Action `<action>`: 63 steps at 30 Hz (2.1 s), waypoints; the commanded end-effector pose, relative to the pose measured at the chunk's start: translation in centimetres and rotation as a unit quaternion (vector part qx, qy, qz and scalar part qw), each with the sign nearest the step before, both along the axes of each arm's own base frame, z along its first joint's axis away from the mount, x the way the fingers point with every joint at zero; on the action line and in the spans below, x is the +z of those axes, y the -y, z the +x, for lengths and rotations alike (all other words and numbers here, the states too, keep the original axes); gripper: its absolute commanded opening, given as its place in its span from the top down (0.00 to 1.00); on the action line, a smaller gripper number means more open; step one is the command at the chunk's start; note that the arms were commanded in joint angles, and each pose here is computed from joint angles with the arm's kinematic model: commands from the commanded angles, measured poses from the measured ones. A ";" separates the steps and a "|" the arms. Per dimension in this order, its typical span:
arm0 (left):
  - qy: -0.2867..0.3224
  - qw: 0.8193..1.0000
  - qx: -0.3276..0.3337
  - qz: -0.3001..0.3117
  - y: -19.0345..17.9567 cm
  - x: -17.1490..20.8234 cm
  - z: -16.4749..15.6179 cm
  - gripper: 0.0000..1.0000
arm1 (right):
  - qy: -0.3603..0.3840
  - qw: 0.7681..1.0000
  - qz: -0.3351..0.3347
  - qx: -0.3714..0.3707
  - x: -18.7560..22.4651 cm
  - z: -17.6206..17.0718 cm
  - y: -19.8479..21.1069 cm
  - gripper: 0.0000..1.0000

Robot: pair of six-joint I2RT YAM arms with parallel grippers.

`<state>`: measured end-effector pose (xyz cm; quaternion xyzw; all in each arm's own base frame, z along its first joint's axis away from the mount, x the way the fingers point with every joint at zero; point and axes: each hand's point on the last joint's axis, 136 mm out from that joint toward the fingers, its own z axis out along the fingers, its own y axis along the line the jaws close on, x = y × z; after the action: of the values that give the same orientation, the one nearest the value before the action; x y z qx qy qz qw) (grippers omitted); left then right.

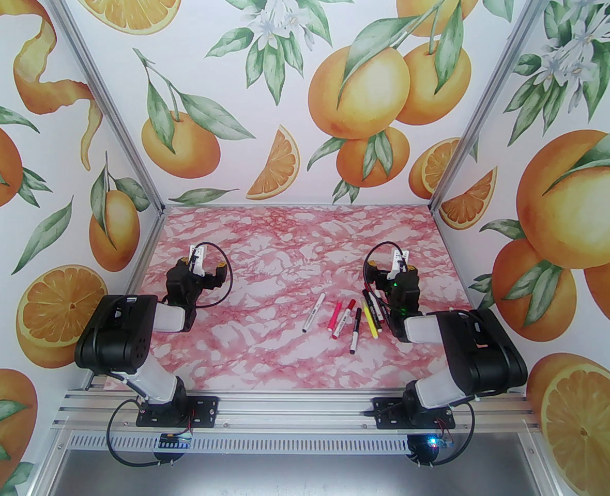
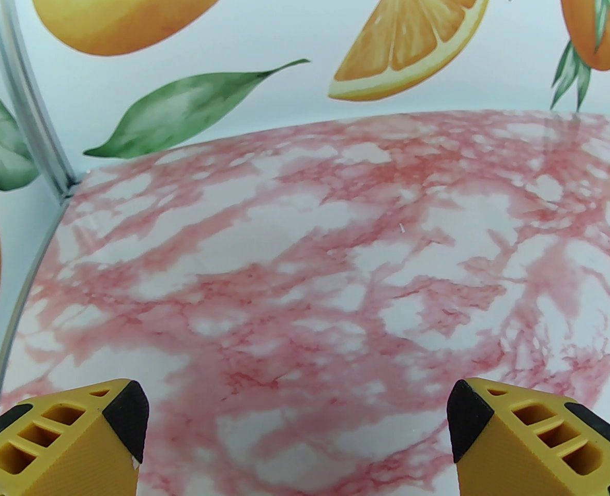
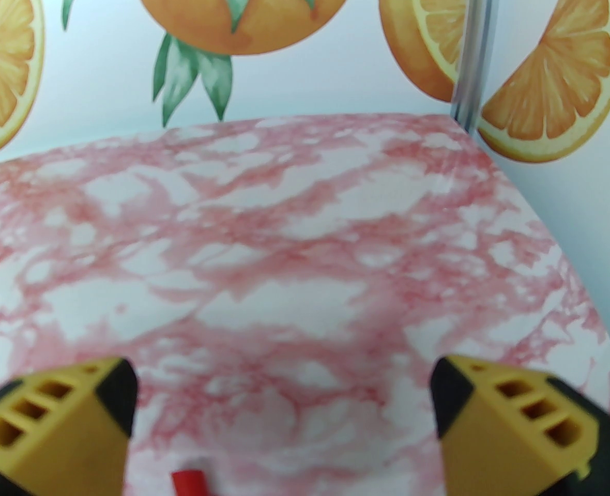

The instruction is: Open the pen caps

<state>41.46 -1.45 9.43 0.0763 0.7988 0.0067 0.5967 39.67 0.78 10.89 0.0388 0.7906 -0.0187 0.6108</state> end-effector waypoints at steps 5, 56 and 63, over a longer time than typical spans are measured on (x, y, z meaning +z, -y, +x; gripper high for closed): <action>0.012 1.000 -0.002 -0.001 0.1 0.9 0.4 0.00 | 0.008 1.000 0.002 0.004 0.6 0.5 -0.2 0.00; -0.095 0.991 -0.023 -0.087 9.7 10.5 -6.2 0.00 | -0.053 0.992 0.111 -0.018 8.0 -6.1 -1.1 0.00; -0.199 0.964 -0.140 -0.106 19.6 9.8 -9.2 0.00 | -0.100 0.980 0.167 -0.035 7.3 -10.2 -1.3 0.00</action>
<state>34.54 -18.49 22.35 0.1100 0.8331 -0.1562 0.5191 31.99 2.26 22.38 0.1280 0.7891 0.0853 0.5947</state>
